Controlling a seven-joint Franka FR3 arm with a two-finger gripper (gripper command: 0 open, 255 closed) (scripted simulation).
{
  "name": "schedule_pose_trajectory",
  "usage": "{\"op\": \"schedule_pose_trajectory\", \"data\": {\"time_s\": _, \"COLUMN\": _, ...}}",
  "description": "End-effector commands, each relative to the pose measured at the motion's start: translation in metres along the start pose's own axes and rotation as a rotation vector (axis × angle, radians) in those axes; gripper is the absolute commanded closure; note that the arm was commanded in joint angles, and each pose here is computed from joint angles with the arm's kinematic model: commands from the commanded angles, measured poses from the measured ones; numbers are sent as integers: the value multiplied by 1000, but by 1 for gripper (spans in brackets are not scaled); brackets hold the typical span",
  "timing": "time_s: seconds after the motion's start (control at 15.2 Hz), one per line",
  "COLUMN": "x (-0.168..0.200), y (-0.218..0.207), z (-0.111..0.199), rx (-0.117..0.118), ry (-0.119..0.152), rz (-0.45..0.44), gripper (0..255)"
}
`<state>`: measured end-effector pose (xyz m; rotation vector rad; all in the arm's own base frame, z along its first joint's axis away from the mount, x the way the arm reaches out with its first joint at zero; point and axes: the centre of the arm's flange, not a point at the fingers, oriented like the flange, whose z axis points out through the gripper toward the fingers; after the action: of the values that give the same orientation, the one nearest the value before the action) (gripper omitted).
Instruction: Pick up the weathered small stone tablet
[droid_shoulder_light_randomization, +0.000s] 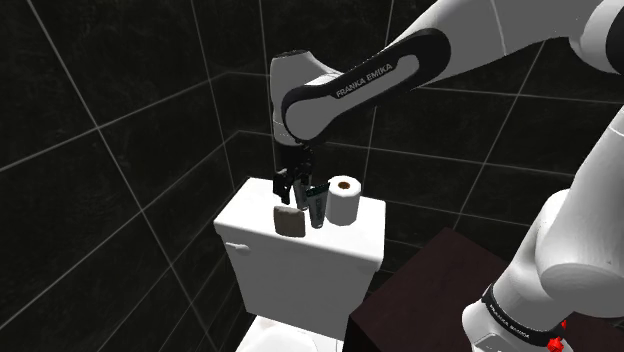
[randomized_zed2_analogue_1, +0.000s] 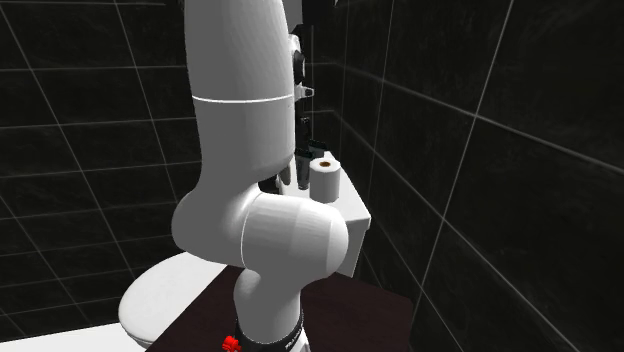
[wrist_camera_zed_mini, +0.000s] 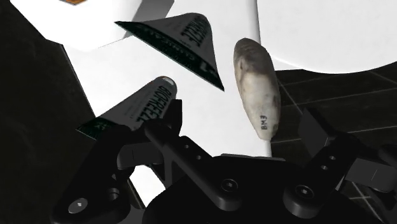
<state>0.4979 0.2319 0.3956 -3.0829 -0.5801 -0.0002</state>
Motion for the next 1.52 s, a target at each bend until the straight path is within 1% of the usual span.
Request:
{"op": "schedule_pose_trajectory", "data": {"time_s": 0.0, "x": 18, "y": -16, "z": 16, "rx": -2, "ry": -3, "rz": -28, "gripper": 0}}
{"op": "schedule_pose_trajectory", "data": {"time_s": 0.13, "x": 34, "y": -31, "z": 31, "rx": -5, "ry": -5, "rz": -55, "gripper": 0}}
{"op": "schedule_pose_trajectory", "data": {"time_s": 0.2, "x": 36, "y": -33, "z": 33, "rx": -6, "ry": -6, "rz": -58, "gripper": 0}}
{"op": "schedule_pose_trajectory", "data": {"time_s": 0.66, "x": 36, "y": -33, "z": 73, "rx": -6, "ry": -6, "rz": -58, "gripper": 0}}
{"op": "schedule_pose_trajectory", "data": {"time_s": 0.79, "x": 36, "y": -33, "z": 73, "rx": -6, "ry": -6, "rz": -58, "gripper": 0}}
{"op": "schedule_pose_trajectory", "data": {"time_s": 0.86, "x": 37, "y": -33, "z": 73, "rx": -6, "ry": -6, "rz": -58, "gripper": 255}}
{"op": "schedule_pose_trajectory", "data": {"time_s": 1.45, "x": 36, "y": -33, "z": 73, "rx": -6, "ry": -6, "rz": -58, "gripper": 255}}
